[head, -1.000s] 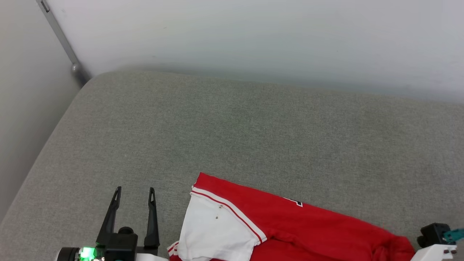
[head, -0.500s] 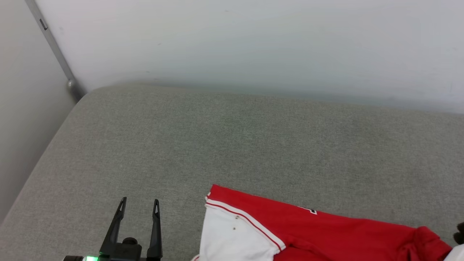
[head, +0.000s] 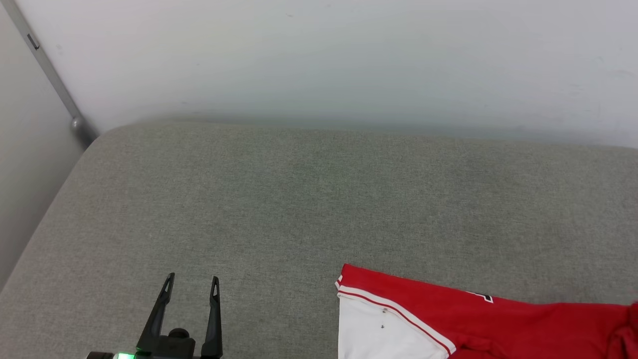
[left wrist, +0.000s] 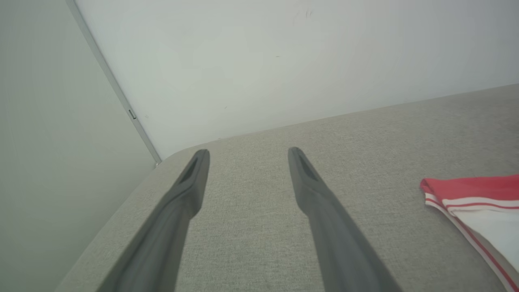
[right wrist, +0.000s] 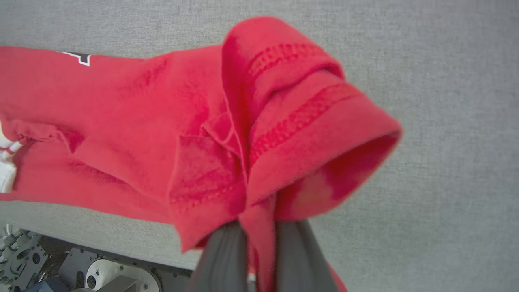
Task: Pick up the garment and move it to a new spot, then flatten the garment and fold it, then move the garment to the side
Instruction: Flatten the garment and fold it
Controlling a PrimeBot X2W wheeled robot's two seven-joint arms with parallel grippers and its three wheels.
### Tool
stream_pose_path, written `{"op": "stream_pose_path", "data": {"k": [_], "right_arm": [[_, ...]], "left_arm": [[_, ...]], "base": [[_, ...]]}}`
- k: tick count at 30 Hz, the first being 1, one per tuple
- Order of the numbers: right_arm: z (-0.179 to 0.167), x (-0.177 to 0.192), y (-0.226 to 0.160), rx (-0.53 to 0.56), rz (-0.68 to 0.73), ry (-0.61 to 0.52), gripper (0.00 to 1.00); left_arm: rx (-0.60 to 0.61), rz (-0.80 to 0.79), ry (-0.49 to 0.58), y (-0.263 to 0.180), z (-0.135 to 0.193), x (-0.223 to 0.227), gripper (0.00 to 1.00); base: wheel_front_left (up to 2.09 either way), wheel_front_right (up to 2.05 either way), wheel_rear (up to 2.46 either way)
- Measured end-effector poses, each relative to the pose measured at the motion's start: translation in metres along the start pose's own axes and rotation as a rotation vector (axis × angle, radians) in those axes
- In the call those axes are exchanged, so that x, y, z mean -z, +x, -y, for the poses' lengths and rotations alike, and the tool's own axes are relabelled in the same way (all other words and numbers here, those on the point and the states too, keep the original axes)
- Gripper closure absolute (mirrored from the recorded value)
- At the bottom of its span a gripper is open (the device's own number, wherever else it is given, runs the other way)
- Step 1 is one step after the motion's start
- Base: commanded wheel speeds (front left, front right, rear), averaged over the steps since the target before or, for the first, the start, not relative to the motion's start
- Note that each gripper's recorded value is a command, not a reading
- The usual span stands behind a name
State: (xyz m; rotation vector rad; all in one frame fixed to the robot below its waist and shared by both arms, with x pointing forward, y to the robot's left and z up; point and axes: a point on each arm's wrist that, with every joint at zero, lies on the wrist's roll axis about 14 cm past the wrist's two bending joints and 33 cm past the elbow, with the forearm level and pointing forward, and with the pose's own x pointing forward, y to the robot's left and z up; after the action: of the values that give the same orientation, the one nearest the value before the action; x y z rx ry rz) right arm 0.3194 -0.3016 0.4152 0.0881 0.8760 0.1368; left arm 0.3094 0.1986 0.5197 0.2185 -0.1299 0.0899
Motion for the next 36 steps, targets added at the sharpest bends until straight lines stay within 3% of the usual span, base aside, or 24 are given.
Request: {"op": "stream_pose_path", "data": {"k": [5, 14, 15, 19, 28, 36], "right_arm": [[-0.042, -0.013, -0.004, -0.114, 0.039, -0.081, 1.0], [-0.168, -0.029, -0.016, -0.445, 0.07, -0.263, 1.0], [-0.207, -0.033, -0.016, -0.54, 0.072, -0.324, 1.0], [-0.25, -0.039, -0.007, -0.623, 0.062, -0.415, 1.0], [-0.308, -0.017, 0.042, -0.696, -0.082, -0.56, 1.0], [-0.303, 0.017, 0.081, -0.653, -0.181, -0.618, 1.0]], "left_arm": [[0.005, -0.002, -0.006, 0.001, 0.001, 0.001, 0.0], [0.01, -0.017, -0.025, 0.001, 0.005, 0.004, 0.0], [0.004, -0.02, -0.025, 0.002, 0.004, 0.005, 0.0], [-0.011, -0.029, -0.028, 0.005, 0.001, 0.007, 0.0], [-0.04, -0.056, -0.04, 0.013, -0.002, 0.014, 0.0], [-0.078, -0.088, -0.039, 0.011, -0.01, 0.022, 0.0]], "base": [[0.0, 0.0, 0.0], [0.0, 0.0, 0.0], [0.0, 0.0, 0.0], [0.0, 0.0, 0.0], [0.0, 0.0, 0.0], [0.0, 0.0, 0.0]]}}
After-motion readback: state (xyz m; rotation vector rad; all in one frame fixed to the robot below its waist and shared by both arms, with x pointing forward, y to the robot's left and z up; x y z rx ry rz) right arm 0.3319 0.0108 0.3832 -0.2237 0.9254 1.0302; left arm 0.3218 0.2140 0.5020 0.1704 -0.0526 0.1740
